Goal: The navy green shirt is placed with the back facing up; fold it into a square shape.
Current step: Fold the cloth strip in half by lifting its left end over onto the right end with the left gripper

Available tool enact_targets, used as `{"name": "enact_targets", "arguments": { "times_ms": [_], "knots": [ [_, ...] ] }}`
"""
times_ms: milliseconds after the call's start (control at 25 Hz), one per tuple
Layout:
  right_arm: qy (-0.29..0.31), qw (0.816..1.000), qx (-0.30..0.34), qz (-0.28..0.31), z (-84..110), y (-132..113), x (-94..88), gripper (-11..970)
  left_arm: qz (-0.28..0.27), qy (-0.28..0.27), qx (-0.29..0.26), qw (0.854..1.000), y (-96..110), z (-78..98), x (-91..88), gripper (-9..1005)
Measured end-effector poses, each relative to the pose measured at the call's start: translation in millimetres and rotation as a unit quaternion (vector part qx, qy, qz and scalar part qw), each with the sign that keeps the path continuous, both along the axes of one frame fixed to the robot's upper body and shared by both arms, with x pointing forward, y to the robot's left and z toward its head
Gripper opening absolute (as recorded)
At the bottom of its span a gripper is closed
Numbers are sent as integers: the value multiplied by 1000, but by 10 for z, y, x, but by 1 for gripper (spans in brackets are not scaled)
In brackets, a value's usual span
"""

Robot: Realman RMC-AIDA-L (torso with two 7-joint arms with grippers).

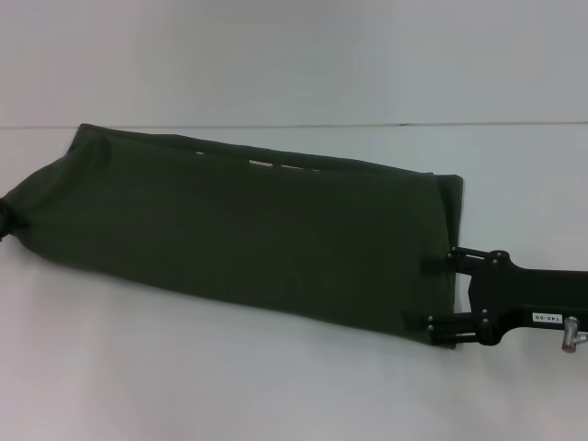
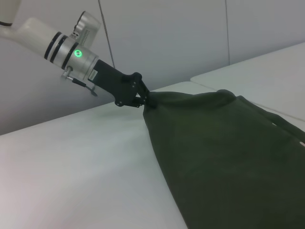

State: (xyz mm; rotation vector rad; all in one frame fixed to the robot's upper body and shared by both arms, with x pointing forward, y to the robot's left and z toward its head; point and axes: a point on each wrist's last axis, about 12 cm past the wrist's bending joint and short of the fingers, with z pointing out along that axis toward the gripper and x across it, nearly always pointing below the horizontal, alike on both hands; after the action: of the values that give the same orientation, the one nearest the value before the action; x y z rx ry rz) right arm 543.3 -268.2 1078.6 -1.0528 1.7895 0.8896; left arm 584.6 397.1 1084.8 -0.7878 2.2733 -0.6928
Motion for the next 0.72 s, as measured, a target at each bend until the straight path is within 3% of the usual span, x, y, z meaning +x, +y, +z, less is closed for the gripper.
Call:
{"name": "enact_targets", "arguments": {
  "times_ms": [400, 560, 720],
  "knots": [
    [8, 1000, 8, -28, -56, -94, -57, 945, -37, -65, -67, 995, -205, 80, 34, 30],
    [14, 999, 12, -47, -98, -160, -103, 945, -78, -113, -119, 983, -386, 179, 34, 32],
    [22, 998, 18, -61, -146, -214, -166, 945, -143, -164, -169, 961, -748, 317, 91, 35]
  ]
}}
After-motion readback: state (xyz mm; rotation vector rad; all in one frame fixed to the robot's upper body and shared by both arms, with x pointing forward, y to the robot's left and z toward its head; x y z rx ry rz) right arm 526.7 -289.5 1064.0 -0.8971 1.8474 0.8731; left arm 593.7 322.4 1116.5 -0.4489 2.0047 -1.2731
